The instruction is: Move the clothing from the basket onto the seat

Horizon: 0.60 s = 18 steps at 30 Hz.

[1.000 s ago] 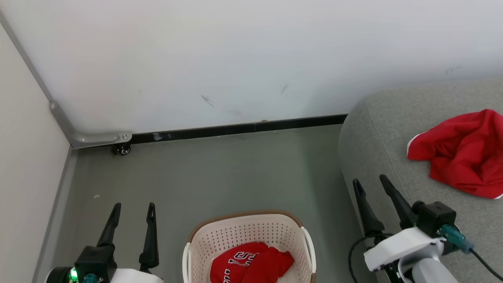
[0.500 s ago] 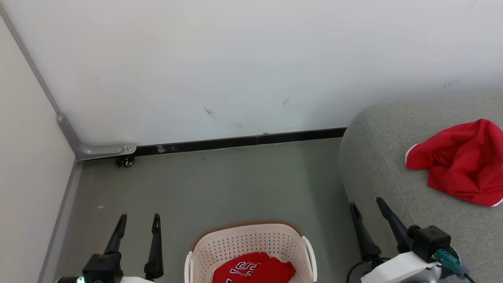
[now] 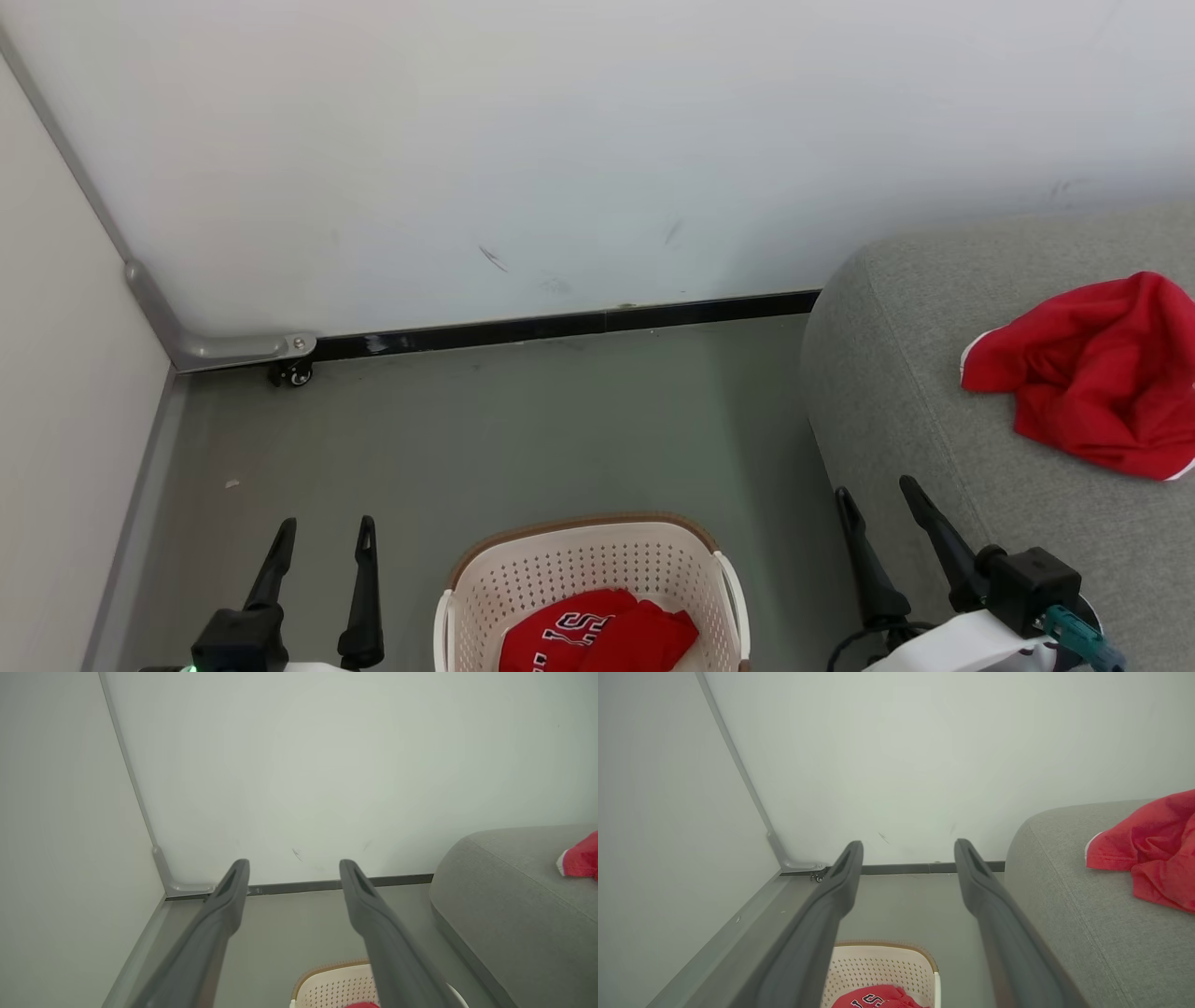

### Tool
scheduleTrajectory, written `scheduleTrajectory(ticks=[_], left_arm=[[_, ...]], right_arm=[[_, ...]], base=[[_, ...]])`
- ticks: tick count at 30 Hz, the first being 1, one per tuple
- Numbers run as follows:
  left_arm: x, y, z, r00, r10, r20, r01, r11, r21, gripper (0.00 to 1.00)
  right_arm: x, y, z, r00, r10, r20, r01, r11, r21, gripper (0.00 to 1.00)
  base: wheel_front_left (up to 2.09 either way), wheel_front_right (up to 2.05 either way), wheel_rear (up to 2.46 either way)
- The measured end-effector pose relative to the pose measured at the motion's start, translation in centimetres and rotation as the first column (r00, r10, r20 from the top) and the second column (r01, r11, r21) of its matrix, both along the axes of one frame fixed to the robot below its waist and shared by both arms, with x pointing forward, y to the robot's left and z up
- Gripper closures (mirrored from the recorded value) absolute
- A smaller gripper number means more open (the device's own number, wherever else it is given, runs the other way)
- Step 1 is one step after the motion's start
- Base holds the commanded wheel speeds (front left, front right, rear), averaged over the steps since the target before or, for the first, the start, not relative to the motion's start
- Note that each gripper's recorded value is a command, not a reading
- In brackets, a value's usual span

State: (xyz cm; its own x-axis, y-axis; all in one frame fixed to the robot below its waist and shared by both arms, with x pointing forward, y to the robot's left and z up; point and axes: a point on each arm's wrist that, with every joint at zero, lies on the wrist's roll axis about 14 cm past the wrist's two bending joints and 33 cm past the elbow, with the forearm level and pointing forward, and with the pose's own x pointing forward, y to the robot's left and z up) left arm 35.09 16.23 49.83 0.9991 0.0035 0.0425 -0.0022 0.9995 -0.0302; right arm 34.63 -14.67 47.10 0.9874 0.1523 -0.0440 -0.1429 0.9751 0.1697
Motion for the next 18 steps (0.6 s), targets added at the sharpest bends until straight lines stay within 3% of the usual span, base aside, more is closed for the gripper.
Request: scheduleTrajectory(ticks=[18], left_arm=[[0.8,-0.8,-1.9,0.998,-0.033,-0.06,0.034,0.999,0.014,0.0]], right_arm=[[0.0,-2.3,0.5,0.997,-0.072,0.011,0.072,0.997,-0.004,0.0]], base=[[0.0,0.0,0.0]])
